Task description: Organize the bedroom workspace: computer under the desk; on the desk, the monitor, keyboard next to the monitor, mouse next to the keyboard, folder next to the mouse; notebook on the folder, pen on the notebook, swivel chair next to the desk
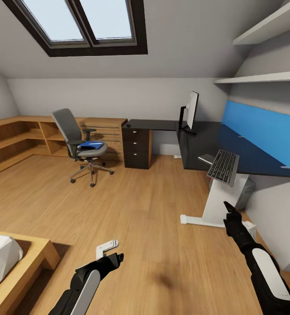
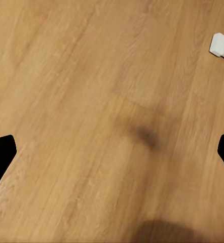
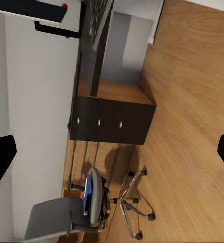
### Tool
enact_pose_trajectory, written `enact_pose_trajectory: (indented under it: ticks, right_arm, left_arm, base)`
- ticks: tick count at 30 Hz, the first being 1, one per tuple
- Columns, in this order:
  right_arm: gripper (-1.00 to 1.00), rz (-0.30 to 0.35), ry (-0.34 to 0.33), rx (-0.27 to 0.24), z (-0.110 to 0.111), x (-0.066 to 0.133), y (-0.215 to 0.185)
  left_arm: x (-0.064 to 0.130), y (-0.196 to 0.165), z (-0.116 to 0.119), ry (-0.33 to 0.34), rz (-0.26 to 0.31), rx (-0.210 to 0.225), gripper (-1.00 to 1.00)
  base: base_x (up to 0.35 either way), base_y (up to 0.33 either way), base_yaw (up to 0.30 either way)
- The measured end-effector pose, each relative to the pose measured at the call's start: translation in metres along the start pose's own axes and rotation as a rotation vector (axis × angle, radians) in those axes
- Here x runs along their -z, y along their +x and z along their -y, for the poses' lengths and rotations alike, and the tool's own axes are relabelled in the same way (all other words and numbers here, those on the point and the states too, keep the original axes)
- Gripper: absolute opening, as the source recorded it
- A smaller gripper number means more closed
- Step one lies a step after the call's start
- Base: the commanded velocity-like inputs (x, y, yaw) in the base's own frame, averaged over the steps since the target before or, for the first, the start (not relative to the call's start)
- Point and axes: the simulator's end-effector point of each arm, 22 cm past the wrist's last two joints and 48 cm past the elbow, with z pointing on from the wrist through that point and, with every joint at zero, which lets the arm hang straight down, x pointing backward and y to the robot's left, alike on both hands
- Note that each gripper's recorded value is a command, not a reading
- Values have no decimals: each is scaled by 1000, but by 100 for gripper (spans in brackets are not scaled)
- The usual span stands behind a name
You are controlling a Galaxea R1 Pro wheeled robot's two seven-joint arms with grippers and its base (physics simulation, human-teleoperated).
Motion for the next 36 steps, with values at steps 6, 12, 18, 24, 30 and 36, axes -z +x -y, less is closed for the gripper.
enact_pose_trajectory:
  ticks: [6, 12, 18, 24, 30, 36]
  right_arm:
    - [100, 3, -29, 3, -9, 1, -1]
    - [100, 4, -36, 6, -12, 1, -2]
    - [100, 4, -34, 6, -11, 1, -2]
    - [100, 2, -31, 4, -10, 2, -1]
    - [100, 1, -32, 3, -10, 2, 0]
    - [100, 4, -28, 7, -9, 2, -2]
  left_arm:
    - [0, 4, 6, 8, -4, -20, 100]
    - [0, 5, 9, 11, -6, -31, 100]
    - [0, 5, 9, 9, -6, -35, 100]
    - [1, 5, 8, 8, -5, -36, 100]
    - [1, 5, 8, 8, -5, -36, 100]
    - [0, 6, 9, 10, -6, -35, 100]
  base:
    - [0, 0, 0]
    - [13, 0, 0]
    - [126, 0, 0]
    - [282, 0, 0]
    - [318, 0, 0]
    - [156, 0, 0]
